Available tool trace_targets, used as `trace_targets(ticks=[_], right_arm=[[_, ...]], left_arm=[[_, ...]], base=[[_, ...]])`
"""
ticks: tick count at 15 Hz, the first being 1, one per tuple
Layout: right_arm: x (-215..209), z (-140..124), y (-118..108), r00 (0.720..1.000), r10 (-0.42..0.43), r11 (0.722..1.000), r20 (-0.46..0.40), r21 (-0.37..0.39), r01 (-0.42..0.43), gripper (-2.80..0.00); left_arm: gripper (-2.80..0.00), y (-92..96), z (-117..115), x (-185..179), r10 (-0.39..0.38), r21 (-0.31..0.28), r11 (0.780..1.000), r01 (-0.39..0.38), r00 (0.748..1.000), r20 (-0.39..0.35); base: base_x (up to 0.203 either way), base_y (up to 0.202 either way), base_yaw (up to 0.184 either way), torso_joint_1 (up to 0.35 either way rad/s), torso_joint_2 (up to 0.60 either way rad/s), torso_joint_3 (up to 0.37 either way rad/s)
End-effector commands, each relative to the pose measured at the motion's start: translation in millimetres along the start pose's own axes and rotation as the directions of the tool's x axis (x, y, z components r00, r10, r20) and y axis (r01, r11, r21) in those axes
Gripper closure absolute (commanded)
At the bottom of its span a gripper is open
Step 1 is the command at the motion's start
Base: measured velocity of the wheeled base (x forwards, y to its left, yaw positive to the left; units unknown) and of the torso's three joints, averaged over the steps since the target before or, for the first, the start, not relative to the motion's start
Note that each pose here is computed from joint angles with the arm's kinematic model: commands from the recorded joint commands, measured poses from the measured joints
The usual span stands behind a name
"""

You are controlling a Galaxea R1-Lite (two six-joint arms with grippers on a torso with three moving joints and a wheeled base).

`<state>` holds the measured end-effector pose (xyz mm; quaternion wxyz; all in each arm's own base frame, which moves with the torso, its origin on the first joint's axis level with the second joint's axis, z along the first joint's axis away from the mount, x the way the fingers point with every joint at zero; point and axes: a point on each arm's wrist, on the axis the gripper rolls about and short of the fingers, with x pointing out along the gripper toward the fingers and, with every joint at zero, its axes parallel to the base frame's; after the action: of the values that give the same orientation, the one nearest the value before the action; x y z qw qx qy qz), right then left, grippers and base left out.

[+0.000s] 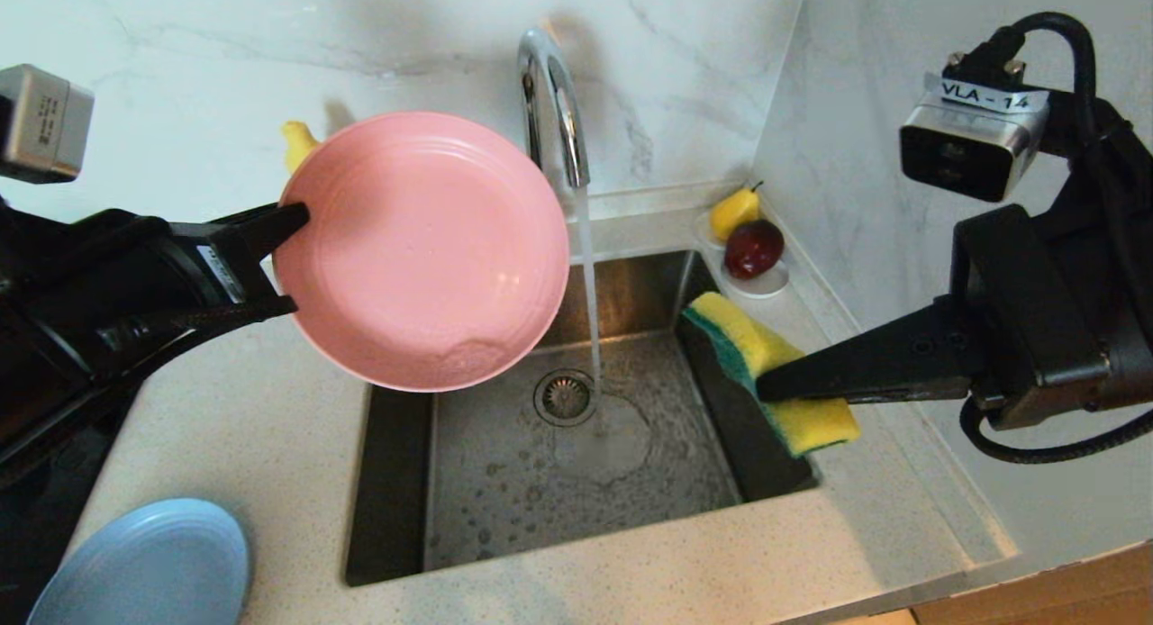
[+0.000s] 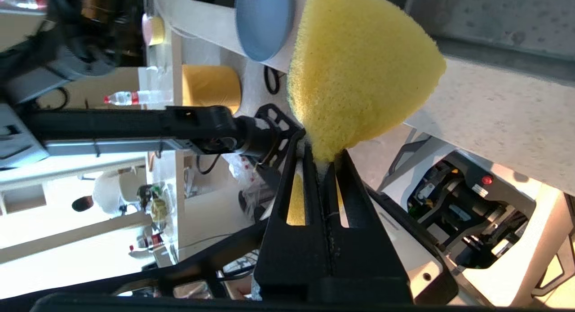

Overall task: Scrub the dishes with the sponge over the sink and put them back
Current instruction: Wipe the plate

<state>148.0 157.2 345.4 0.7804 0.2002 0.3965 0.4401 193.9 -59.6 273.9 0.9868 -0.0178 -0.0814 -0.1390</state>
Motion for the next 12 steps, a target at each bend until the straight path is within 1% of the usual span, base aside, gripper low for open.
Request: trace_targets(ticks=[1,2,3,5,7,8,10,12], right_arm=[[6.2,6.3,9.0,1.0,0.018,1.0,-0.018,-0.009,-0.018,0.0],[10.4,8.8,12.3,0.999,0.023,1.0,-0.028,-0.012,-0.023,0.0],[13.2,11.7,15.7,0.999,0.031,0.999,-0.031,-0.016,-0.031,0.0],[21.5,16.6,21.7,0.998,0.041,0.999,-0.044,-0.023,-0.042,0.0],[32.2,20.1,26.3,0.997,0.049,0.998,-0.064,-0.027,-0.051,0.0],[36.8,22.2,27.9,0.996,0.052,0.998,-0.068,-0.029,-0.054,0.0],[46.3,26.8,29.6,0.996,0.052,0.998,-0.076,-0.028,-0.054,0.0],[56.2,28.3,31.2,0.994,0.048,0.998,-0.098,-0.025,-0.05,0.0]], left_arm=[[0.0,-4.8,-1.1,-2.9,-0.023,0.063,0.998,0.02,0.998,0.052],[0.0,-9.6,-1.8,-3.1,-0.047,0.091,0.995,0.04,0.996,0.076],[0.0,-14.2,-1.2,-3.0,-0.068,0.104,0.993,0.059,0.994,0.087],[0.0,-21.6,1.6,-4.0,-0.105,0.111,0.989,0.093,0.989,0.1],[0.0,-23.8,-1.9,-3.8,-0.116,0.149,0.984,0.102,0.989,0.088],[0.0,-24.8,-1.6,-4.3,-0.121,0.162,0.981,0.105,0.989,0.089],[0.0,-27.9,-0.4,-3.8,-0.136,0.208,0.971,0.115,0.986,0.094],[0.0,-29.7,-3.5,1.8,-0.14,0.239,0.964,0.116,0.986,0.089]], base=[[0.0,0.0,0.0,0.0,0.0,0.0],[0.0,0.0,0.0,0.0,0.0,0.0],[0.0,0.0,0.0,0.0,0.0,0.0],[0.0,0.0,0.0,0.0,0.0,0.0],[0.0,0.0,0.0,0.0,0.0,0.0],[0.0,0.0,0.0,0.0,0.0,0.0],[0.0,0.0,0.0,0.0,0.0,0.0],[0.0,0.0,0.0,0.0,0.0,0.0]])
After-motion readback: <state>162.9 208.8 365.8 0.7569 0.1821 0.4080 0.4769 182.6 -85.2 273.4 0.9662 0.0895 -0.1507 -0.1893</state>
